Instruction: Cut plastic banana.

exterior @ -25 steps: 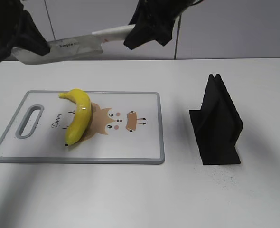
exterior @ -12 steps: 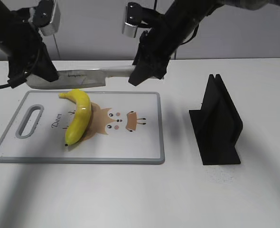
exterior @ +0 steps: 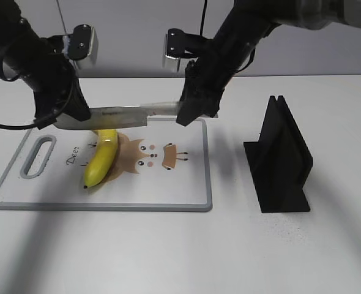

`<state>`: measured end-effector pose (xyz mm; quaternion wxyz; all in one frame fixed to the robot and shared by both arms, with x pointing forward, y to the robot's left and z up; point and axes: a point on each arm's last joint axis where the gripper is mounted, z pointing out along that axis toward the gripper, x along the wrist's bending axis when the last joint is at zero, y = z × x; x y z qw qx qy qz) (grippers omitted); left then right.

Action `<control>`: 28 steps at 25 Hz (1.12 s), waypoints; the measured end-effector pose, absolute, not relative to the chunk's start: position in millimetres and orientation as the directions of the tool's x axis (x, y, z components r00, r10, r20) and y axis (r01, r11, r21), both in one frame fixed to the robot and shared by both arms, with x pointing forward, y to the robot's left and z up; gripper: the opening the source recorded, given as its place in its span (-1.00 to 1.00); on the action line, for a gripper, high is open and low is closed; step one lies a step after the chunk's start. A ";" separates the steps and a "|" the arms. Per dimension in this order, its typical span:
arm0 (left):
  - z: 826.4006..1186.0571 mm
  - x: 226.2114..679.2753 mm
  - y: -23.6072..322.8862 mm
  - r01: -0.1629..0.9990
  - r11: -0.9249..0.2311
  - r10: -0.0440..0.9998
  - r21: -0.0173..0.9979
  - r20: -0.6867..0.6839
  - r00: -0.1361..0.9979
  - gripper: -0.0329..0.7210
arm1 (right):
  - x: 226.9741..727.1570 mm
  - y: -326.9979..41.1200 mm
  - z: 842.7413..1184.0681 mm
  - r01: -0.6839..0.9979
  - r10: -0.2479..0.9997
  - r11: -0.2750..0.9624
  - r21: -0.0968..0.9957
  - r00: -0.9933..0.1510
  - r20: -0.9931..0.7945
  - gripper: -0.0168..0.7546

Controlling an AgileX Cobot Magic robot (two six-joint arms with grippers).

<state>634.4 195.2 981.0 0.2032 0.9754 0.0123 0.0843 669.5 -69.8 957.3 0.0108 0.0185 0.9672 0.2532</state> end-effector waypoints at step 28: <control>936.8 647.1 185.6 0.056 -0.903 0.102 0.426 0.084 0.991 -0.91 | 677.4 -74.3 919.1 0.037 0.041 0.906 0.421 -0.999 -0.001 -0.48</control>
